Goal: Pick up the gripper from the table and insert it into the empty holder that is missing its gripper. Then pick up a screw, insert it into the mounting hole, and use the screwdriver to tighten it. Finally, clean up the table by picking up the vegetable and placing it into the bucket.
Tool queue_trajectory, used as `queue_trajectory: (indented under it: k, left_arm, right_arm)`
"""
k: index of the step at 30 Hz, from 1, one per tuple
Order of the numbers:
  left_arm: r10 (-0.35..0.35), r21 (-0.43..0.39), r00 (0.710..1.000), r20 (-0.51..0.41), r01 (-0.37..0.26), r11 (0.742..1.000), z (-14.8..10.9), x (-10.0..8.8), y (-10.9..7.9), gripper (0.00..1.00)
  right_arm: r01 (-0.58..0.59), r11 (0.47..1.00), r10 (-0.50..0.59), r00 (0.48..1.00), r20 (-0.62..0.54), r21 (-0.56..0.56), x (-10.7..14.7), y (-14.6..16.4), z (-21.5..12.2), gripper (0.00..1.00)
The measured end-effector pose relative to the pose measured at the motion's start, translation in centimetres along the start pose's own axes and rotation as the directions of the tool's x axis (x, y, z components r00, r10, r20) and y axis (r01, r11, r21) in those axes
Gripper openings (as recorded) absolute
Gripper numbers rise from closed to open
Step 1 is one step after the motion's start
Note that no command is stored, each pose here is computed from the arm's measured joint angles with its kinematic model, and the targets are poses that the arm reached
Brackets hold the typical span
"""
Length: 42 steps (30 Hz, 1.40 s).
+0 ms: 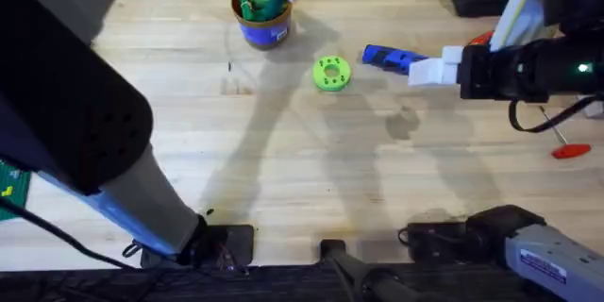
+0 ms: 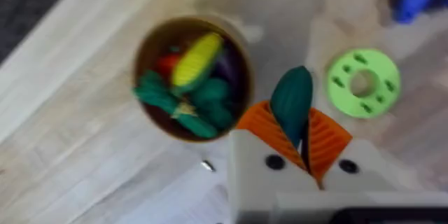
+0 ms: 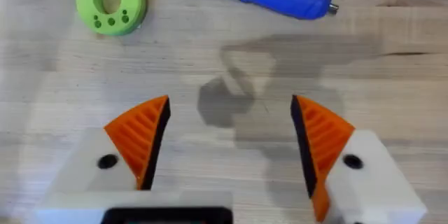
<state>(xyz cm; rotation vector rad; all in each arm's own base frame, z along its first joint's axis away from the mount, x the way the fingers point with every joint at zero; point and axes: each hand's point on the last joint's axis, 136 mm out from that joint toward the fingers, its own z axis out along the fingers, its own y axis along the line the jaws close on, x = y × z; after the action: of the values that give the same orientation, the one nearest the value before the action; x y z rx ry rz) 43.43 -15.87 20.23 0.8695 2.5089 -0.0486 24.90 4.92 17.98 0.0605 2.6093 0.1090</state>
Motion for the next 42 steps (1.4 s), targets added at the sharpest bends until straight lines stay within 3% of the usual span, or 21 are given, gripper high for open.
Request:
queue_trajectory:
  k: [5, 8, 15, 19, 20, 25, 26, 30, 37, 42]
  left_arm:
    - [-0.077, -0.048, 0.993, 0.087, 0.081, 0.996, -0.2, -0.8, 4.7, 0.025]
    - [-0.099, -0.030, 0.986, 0.134, 0.104, 0.994, 0.6, -1.5, 6.1, 0.025]
    - [-0.105, 0.064, 0.994, 0.039, 0.102, 0.993, 6.5, -0.2, 4.4, 0.025]
    - [-0.102, 0.082, 0.995, 0.014, 0.101, 0.992, 7.7, 0.2, 3.9, 0.026]
    - [-0.097, 0.083, 0.995, 0.017, 0.095, 0.992, 7.6, 0.2, 3.9, 0.110]
    - [-0.106, 0.083, 0.994, 0.016, 0.104, 0.991, 7.3, 0.2, 3.8, 0.891]
    - [-0.118, 0.083, 0.993, 0.014, 0.116, 0.990, 7.2, 0.2, 3.8, 0.960]
    - [-0.148, 0.086, 0.989, 0.005, 0.147, 0.985, 3.1, 0.8, 3.2, 0.985]
    - [-0.152, 0.111, 0.988, -0.032, 0.155, 0.982, -5.5, 3.7, 0.8, 0.987]
    - [-0.155, 0.153, 0.986, -0.060, 0.162, 0.975, -7.2, 5.7, -0.9, 0.988]
  right_arm:
    - [0.000, 1.000, 0.000, 1.000, 0.000, 0.000, 0.0, 0.0, 0.0, 0.975]
    - [0.000, 1.000, 0.000, 1.000, 0.000, 0.000, 0.0, 0.0, 0.0, 0.975]
    - [0.000, 1.000, 0.000, 1.000, 0.000, 0.000, 0.0, 0.0, 0.0, 0.974]
    - [0.000, 1.000, 0.000, 1.000, 0.000, 0.000, 0.0, 0.0, 0.0, 0.974]
    - [0.000, 1.000, 0.000, 1.000, 0.000, 0.000, 0.0, 0.0, 0.0, 0.974]
    - [0.000, 1.000, 0.000, 1.000, 0.000, 0.000, 0.0, 0.0, 0.0, 0.975]
    - [0.000, 1.000, 0.000, 1.000, -0.001, 0.000, 0.0, 0.0, 0.0, 0.975]
    - [0.000, 1.000, 0.000, 1.000, 0.000, 0.001, 0.0, 0.0, 0.0, 0.975]
    - [0.000, 1.000, 0.000, 1.000, 0.000, 0.000, 0.0, 0.0, 0.0, 0.975]
    - [0.000, 1.000, 0.000, 1.000, 0.000, 0.000, 0.0, 0.0, 0.0, 0.974]
